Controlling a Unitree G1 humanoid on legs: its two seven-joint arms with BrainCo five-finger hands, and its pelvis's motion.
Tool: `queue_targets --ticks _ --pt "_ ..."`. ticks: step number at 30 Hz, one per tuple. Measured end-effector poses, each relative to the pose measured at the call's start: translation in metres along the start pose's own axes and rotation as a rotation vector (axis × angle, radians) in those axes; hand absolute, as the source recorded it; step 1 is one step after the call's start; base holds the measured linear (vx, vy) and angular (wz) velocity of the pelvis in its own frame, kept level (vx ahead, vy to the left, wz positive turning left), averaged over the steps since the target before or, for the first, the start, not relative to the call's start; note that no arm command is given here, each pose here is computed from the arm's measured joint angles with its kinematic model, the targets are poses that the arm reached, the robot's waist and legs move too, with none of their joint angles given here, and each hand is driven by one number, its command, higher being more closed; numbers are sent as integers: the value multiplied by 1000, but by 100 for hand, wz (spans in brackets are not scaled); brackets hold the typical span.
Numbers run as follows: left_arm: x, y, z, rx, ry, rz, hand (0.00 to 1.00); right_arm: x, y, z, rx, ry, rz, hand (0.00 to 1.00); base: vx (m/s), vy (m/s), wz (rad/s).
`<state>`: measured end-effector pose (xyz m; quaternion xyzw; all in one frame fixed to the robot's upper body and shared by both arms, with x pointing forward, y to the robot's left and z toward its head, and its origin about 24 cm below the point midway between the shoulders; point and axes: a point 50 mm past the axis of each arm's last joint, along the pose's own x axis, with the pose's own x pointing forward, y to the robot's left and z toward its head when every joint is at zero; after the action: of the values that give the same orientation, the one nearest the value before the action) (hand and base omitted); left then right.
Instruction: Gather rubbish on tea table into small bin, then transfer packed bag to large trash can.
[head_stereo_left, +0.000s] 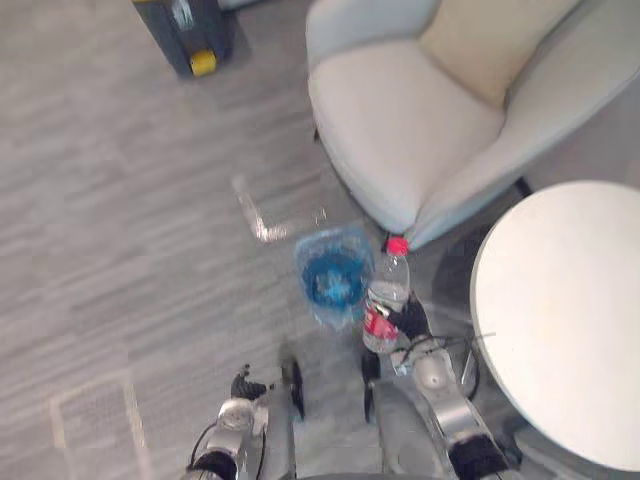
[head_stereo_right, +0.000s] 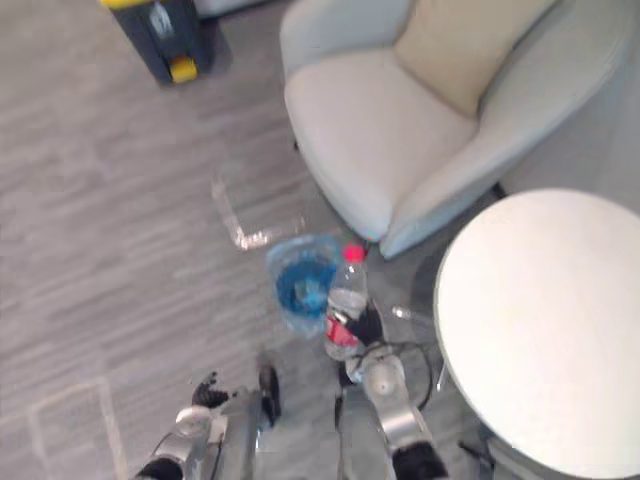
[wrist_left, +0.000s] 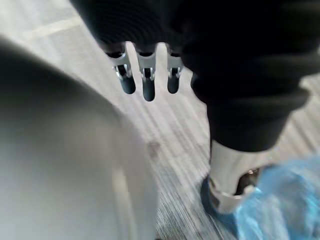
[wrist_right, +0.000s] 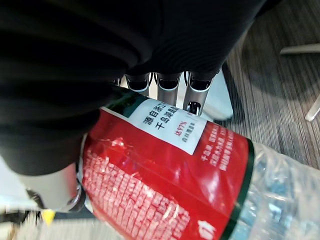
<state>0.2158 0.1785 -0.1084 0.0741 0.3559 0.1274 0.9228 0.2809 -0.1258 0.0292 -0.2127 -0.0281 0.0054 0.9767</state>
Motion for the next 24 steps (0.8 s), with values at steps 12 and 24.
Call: queue_targets --ticks 12,24 --pt "-20 -17 111 -281 -436 -17 0 59 -80 93 -148 -338 -295 100 -72 -1 32" --pt "-36 -3 134 -305 -608 -27 0 86 -108 130 -170 -406 -376 100 17 1 18"
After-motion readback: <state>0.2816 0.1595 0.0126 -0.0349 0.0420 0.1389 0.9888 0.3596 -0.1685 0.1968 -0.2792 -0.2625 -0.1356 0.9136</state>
